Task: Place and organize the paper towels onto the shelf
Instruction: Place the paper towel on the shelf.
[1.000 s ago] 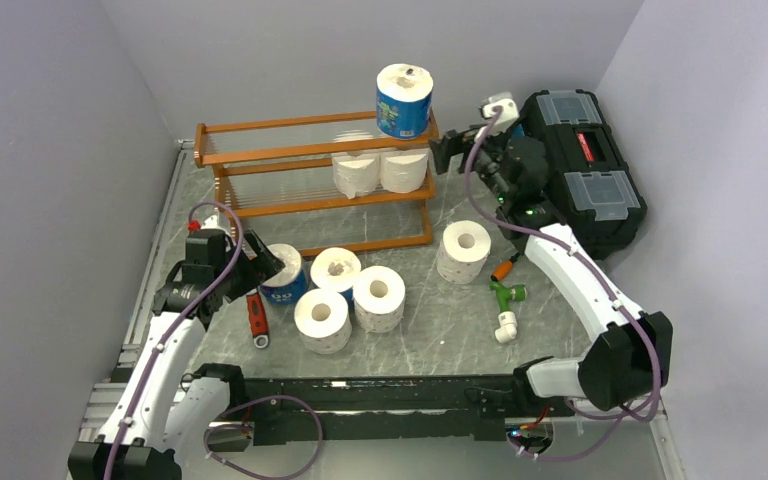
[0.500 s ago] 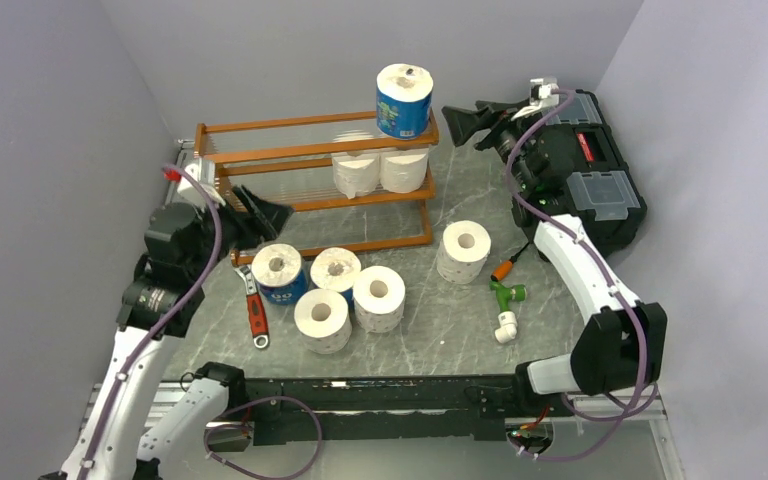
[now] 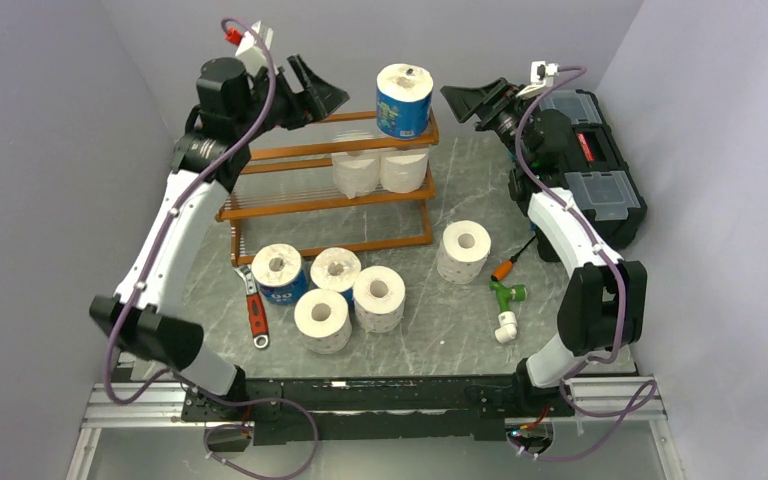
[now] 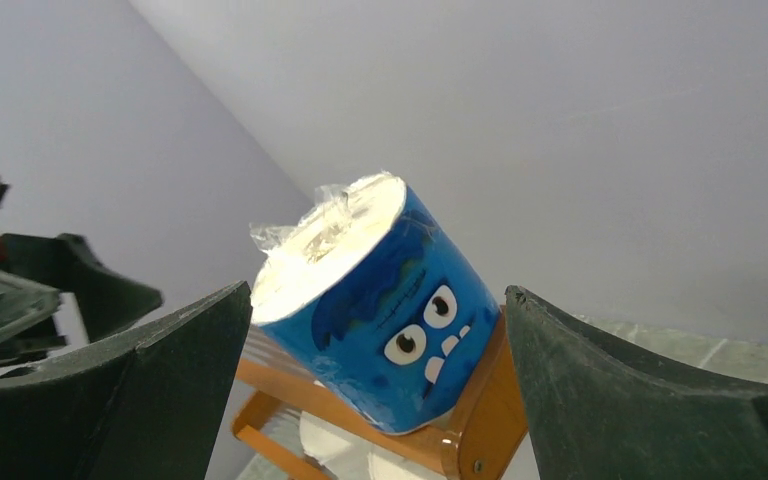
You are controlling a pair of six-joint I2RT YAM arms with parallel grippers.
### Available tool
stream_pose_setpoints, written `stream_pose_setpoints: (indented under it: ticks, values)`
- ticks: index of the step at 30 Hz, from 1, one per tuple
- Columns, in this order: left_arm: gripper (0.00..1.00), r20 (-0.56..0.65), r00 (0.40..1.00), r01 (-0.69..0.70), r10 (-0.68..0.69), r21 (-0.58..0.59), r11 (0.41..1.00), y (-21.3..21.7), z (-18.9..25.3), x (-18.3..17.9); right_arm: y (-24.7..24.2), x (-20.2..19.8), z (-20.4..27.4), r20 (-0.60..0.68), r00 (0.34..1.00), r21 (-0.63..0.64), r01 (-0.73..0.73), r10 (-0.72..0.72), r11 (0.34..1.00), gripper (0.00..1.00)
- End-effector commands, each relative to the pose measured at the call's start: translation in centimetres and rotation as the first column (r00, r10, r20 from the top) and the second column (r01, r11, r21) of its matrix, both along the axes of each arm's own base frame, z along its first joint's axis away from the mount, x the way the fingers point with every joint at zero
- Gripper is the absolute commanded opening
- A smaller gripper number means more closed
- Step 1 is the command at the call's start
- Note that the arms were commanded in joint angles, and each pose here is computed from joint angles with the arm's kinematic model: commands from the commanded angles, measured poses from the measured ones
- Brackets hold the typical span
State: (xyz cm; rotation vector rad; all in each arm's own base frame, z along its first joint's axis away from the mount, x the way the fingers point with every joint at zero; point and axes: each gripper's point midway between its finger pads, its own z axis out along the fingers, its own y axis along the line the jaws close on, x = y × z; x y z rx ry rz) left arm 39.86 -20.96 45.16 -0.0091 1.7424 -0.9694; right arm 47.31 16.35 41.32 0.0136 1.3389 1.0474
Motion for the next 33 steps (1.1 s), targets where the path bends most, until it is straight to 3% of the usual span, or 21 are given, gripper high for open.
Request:
stream_pose_setpoints:
  ticks: [1, 11, 33]
  values:
    - [0.87, 0.007, 0.996, 0.094, -0.094, -0.033, 0.995, -2.2, 1.4, 1.3, 0.2, -0.6, 4.2, 0.083, 0.994, 0.071, -0.071, 0.065, 0.995, 1.00]
    - [0.86, -0.048, 0.982, 0.177, -0.181, -0.091, 0.980, -5.3, -1.0, 4.9, 1.5, 0.8, 3.8, 0.027, 0.986, 0.164, -0.167, 0.164, 0.972, 1.00]
    - [0.86, -0.060, 0.952, 0.292, -0.299, -0.102, 0.951, -7.6, -2.0, 6.6, 8.2, -1.8, 0.5, -0.035, 0.962, 0.070, -0.267, 0.270, 0.961, 1.00]
